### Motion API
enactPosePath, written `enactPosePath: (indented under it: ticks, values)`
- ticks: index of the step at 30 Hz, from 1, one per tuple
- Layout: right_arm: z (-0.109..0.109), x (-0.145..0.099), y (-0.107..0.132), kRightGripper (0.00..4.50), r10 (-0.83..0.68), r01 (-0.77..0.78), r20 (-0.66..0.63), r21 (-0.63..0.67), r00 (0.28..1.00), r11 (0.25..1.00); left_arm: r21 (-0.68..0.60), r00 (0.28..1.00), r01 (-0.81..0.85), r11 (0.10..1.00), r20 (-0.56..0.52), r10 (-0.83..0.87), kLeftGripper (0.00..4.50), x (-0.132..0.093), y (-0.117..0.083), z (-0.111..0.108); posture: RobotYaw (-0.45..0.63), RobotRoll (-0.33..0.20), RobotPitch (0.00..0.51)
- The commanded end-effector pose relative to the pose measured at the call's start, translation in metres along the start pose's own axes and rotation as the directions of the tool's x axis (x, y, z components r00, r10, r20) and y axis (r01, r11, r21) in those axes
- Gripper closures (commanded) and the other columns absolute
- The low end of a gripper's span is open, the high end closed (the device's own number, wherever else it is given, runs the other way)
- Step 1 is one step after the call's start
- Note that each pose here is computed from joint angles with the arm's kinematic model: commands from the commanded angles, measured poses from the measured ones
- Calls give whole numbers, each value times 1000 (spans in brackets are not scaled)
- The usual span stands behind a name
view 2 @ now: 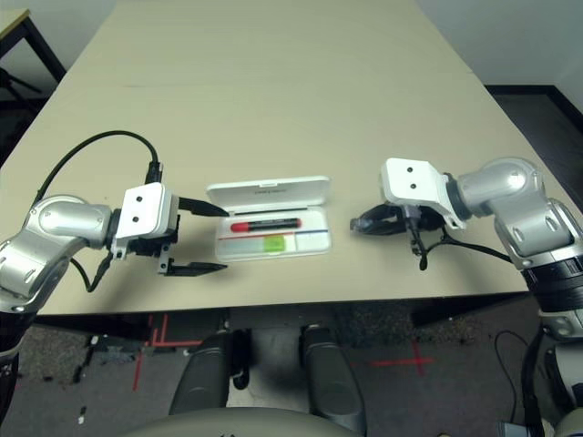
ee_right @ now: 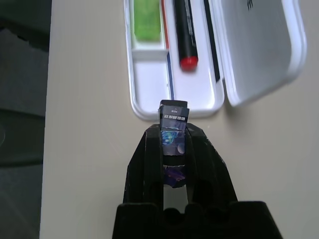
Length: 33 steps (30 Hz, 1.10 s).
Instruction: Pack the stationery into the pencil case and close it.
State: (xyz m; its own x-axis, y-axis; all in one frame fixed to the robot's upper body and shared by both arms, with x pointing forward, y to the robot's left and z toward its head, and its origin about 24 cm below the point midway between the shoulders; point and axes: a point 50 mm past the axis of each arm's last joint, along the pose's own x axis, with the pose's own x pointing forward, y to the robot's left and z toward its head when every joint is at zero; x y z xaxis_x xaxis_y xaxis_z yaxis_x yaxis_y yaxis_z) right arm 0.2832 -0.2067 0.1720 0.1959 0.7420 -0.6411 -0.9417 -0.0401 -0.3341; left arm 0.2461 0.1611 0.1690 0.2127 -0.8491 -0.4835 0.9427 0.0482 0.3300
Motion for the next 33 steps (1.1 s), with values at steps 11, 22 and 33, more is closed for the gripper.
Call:
enactPosePath:
  ticks: [11,22,33]
  values:
    - [5,29,4,4178,54,-51,43,-70,998,996,4,1000,20,1000,-17,-20,0,3,-4,1,-10,0,164]
    - [6,52,5,4178,99,-93,51,-104,994,990,2,1000,9,1000,-23,-9,0,2,-5,0,7,0,157]
    - [1,59,4,3828,100,-94,43,-135,994,986,-3,1000,0,1000,-25,0,0,2,-7,0,21,0,154]
